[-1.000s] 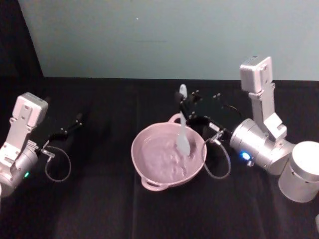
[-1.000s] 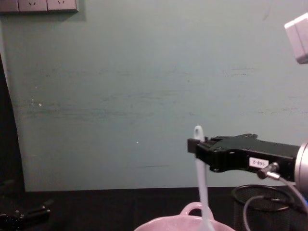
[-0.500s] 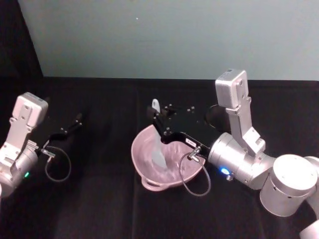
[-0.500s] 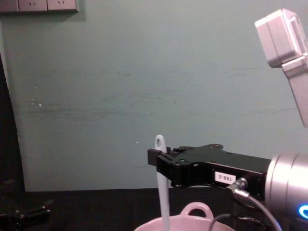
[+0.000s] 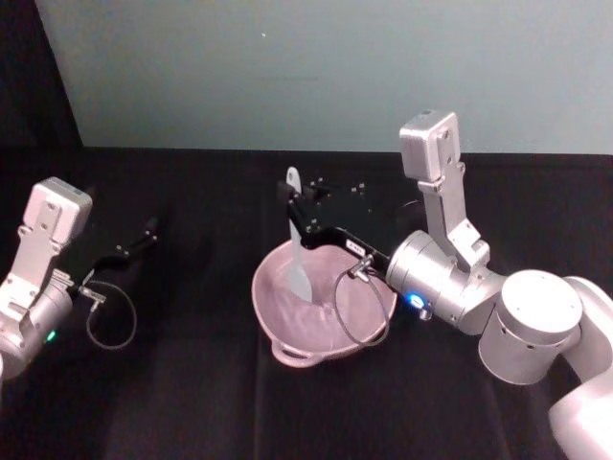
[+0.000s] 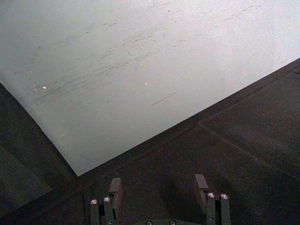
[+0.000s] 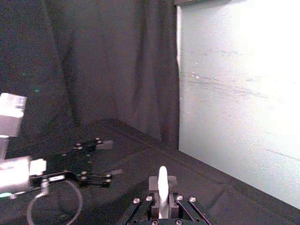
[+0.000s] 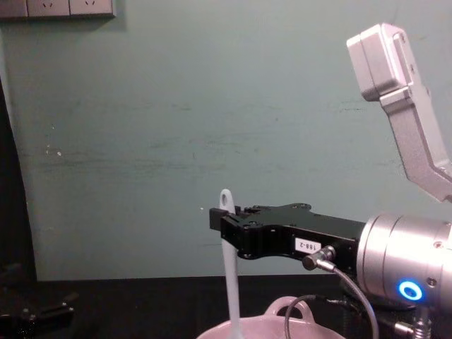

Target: Use the one hand to pick up the spoon and stir the clear water in the bowl.

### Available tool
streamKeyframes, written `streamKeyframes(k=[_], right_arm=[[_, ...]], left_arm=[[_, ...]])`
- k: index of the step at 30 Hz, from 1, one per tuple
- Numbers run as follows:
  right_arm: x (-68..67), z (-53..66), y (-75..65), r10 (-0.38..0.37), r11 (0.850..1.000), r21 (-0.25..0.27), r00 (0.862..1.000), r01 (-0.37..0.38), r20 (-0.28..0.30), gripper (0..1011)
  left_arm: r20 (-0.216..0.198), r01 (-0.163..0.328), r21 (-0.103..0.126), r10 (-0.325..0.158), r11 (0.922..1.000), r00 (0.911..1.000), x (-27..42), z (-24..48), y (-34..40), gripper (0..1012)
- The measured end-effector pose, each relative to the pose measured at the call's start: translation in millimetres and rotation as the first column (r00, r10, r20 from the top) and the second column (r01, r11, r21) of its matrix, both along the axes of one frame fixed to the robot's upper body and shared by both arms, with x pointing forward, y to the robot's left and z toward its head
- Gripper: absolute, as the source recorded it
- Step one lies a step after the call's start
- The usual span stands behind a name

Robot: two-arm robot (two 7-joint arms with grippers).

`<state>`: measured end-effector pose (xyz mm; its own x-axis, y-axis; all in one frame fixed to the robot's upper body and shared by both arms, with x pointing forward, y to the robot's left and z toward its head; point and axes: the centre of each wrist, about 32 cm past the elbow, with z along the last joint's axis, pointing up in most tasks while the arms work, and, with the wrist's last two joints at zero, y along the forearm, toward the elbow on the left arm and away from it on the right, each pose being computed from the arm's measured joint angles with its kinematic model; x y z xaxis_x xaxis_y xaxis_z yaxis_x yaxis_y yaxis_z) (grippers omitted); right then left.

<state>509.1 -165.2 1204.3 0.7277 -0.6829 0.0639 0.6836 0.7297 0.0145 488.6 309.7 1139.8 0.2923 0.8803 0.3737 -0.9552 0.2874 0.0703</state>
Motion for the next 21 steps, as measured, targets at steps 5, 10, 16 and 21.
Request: streamKeyframes(k=[5,10,16,21], right_arm=[[12.6,-1.4,-7.5,-0.04,0.999,-0.009,0.999,0.04,0.001,118],[19.5,1.3,-22.4,-0.099,0.995,-0.019,0.995,0.099,0.015,118],[16.9,5.1,-36.3,-0.132,0.991,-0.022,0.991,0.133,0.03,118],[11.0,5.2,-41.6,-0.136,0.99,-0.028,0.99,0.137,0.03,118]], left_arm=[[0.0,0.0,0.0,0.0,1.0,1.0,0.0,0.0,0.0,1011],[0.0,0.0,0.0,0.0,1.0,1.0,0.0,0.0,0.0,1011],[0.0,0.0,0.0,0.0,1.0,1.0,0.0,0.0,0.0,1011],[0.0,0.0,0.0,0.0,1.0,1.0,0.0,0.0,0.0,1011]])
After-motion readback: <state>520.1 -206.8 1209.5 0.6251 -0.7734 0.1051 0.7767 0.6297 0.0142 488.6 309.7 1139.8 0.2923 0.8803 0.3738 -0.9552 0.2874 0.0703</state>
